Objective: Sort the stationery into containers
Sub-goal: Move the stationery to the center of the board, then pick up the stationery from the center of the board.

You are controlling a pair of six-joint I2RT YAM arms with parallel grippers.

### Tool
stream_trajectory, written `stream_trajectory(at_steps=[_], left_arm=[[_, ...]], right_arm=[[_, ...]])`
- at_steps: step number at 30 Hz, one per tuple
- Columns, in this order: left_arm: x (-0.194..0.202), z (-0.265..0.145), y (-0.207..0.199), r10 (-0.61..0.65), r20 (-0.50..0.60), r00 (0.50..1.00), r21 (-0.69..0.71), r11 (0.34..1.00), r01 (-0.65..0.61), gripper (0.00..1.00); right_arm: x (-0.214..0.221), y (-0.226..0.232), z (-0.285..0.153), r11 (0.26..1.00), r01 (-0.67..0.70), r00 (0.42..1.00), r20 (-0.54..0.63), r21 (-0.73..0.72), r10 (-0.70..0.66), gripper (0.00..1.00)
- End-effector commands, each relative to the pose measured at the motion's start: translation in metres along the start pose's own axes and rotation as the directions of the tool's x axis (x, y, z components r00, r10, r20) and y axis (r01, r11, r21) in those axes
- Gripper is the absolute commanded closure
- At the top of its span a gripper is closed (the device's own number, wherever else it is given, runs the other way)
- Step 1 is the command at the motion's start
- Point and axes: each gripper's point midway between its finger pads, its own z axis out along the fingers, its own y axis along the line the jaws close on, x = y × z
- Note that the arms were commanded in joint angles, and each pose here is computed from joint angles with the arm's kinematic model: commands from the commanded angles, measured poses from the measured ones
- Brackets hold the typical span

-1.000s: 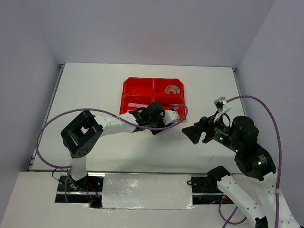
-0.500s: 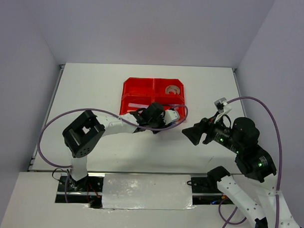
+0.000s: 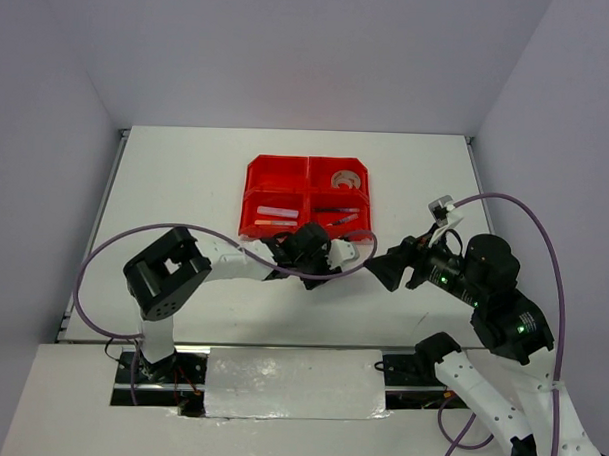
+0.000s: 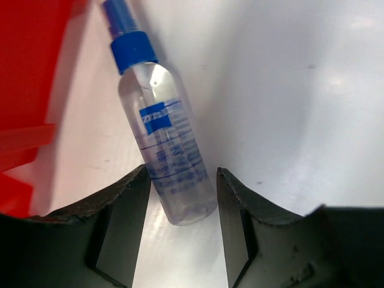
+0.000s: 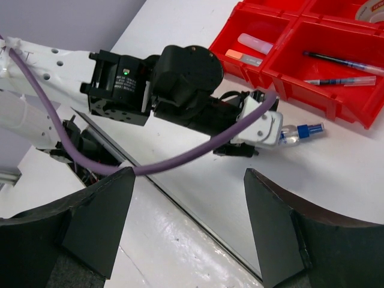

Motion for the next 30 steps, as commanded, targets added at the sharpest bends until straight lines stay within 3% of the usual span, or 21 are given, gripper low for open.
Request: stream_trajectory(at_steps=[1,12,21,30], left_arm=[[0.001,-0.004,-0.024,-0.02,0.006,1.0,0.065,0.998,0.019,0.39],[-0.026,0.009,-0.014,-0.135,0.004,0.991,-0.001,0.991,0.135,0.34],[-0.062,0.016,-0.04,-0.135,0.035,0.99,0.11,0.985,0.13,0.34],[-0.03,0.034,-0.04,-0.134,-0.061,0.989,0.08,0.987,0.139,0.4]], right_arm=[[-0.015,0.012,-0.005,0.999,0.033,0.998,0.051,-0.043,-0.03,0.19],[-0.015,0.012,-0.007,0.999,0.036,0.998,0.053,-0.041,-0.034,0.19],[-0.015,0.012,-0.01,0.998,0.045,0.998,0.055,-0.036,-0.043,0.19],[-0.015,0.011,-0.012,0.998,0.053,0.997,0.056,-0.026,-0.051,0.19]])
